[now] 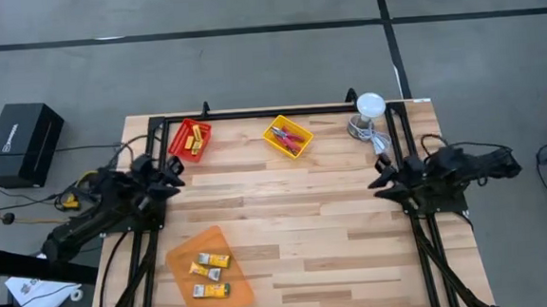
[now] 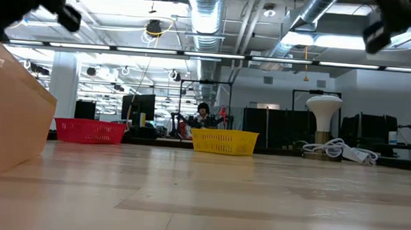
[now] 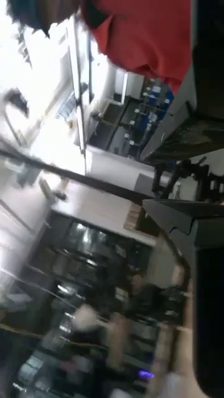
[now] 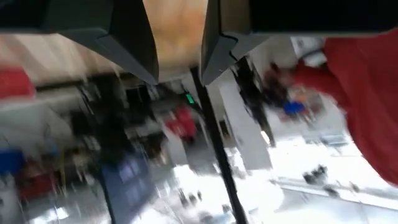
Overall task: Pick & Place School Supplies
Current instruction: Return to Home Position
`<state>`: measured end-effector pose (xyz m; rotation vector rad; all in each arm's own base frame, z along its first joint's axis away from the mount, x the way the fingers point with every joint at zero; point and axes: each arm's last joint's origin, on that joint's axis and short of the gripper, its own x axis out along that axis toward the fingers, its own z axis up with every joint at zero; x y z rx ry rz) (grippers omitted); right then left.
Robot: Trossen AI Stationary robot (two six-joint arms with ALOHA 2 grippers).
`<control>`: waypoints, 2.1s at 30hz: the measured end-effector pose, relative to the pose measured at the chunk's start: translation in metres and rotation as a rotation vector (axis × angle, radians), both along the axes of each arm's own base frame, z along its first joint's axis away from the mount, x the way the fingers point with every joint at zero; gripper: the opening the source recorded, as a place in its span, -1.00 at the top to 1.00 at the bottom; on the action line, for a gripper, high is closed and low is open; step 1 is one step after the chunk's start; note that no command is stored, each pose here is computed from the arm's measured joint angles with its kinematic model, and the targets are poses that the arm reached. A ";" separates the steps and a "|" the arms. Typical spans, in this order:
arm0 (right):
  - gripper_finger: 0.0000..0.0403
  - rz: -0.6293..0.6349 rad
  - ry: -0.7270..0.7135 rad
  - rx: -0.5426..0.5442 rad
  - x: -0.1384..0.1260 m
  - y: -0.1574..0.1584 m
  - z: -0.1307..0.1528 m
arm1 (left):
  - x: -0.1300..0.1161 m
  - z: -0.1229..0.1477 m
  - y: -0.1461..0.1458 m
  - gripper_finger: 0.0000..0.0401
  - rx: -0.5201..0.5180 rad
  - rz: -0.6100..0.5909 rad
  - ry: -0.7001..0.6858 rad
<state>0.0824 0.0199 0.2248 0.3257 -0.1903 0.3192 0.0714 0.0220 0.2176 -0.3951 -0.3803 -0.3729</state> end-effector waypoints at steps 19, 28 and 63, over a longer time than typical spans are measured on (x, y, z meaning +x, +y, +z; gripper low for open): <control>0.44 0.058 0.233 0.039 0.011 0.007 -0.057 | 0.014 -0.033 0.011 0.51 0.006 0.186 0.270; 0.44 0.040 0.216 -0.103 0.013 0.007 -0.059 | 0.020 -0.039 0.018 0.51 0.252 0.400 0.291; 0.44 0.041 0.217 -0.104 0.013 0.007 -0.060 | 0.020 -0.027 -0.028 0.51 0.320 -0.031 0.082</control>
